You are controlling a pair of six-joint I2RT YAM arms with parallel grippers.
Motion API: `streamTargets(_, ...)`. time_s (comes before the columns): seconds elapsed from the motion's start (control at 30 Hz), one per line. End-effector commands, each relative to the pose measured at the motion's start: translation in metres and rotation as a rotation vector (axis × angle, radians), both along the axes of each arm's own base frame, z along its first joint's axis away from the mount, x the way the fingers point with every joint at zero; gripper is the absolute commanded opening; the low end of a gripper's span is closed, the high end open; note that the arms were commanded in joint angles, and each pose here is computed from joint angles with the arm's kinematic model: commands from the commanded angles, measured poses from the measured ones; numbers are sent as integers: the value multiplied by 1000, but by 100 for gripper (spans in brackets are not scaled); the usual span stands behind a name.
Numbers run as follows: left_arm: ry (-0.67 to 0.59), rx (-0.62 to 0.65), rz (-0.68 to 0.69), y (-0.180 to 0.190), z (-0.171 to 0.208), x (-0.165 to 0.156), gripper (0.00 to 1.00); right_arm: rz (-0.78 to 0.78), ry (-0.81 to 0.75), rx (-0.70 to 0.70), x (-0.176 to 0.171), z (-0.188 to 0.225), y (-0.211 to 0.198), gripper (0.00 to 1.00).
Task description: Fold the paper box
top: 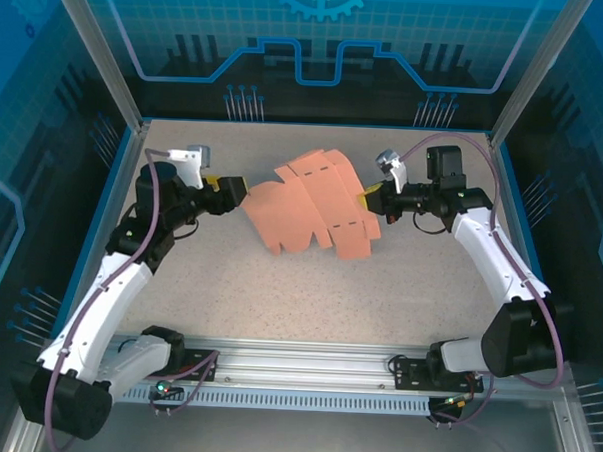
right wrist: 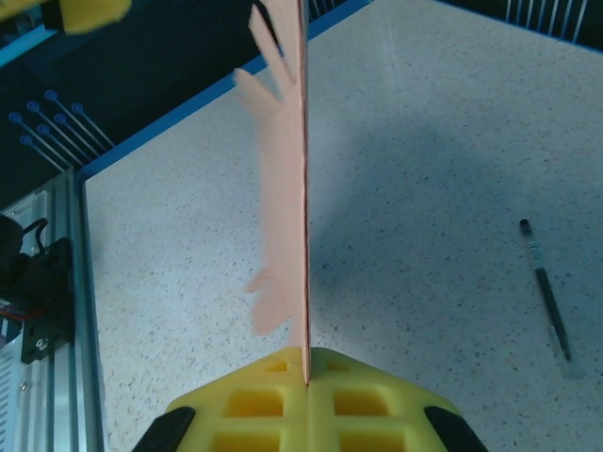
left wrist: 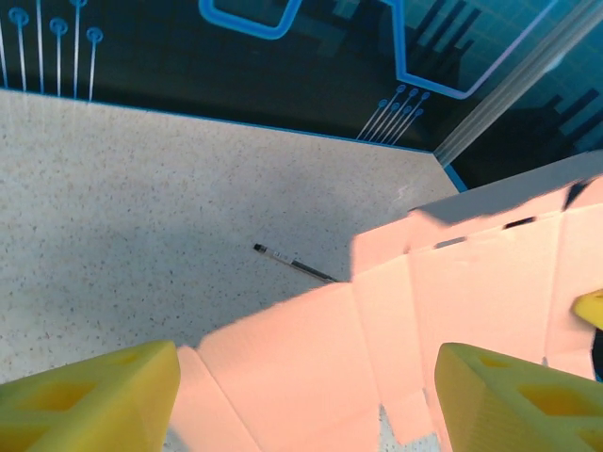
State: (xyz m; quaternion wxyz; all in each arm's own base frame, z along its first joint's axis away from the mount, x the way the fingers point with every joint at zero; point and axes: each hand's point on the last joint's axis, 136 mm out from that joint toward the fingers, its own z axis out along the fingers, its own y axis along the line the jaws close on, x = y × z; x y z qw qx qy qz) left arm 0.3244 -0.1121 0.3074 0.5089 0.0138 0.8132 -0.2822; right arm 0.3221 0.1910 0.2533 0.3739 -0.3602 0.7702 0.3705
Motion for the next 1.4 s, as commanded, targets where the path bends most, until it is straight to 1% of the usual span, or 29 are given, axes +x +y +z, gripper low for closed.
streamTargets(0.0,16,65,-146,-15,7,-16,73,71,9,-22,-15,2,12,0)
streamTargets(0.07,3,108,-236,-29,12,-24,74,89,12,-25,-19,2,18,0)
streamTargets(0.13,-36,199,-323,-42,11,-30,76,110,19,-30,-23,1,23,0)
streamTargets(0.23,-82,311,-394,-49,5,-30,79,143,24,-43,-31,1,30,0)
streamTargets(0.3,-88,377,-422,-49,-1,-27,82,175,20,-51,-38,2,35,0)
streamTargets(0.33,-92,398,-456,-52,-2,-29,84,188,15,-57,-41,2,38,0)
streamTargets(0.43,-87,428,-566,-62,-10,-38,86,216,-1,-58,-47,2,41,0)
streamTargets(0.6,-96,432,-656,-75,-19,-42,86,238,-2,-55,-49,2,43,0)
streamTargets(0.8,-105,434,-706,-87,-27,-40,86,293,-15,-47,-59,8,51,0)
streamTargets(0.93,-92,423,-716,-91,-33,-38,77,329,-34,-41,-65,10,55,0)
streamTargets(1.03,-86,407,-720,-91,-36,-41,65,343,-45,-51,-66,9,54,0)
streamTargets(1.17,-79,342,-760,-98,-32,-50,51,348,-59,-66,-66,6,52,0)
streamTargets(1.37,-31,289,-781,-99,-30,-55,27,328,-80,-63,-60,8,47,0)
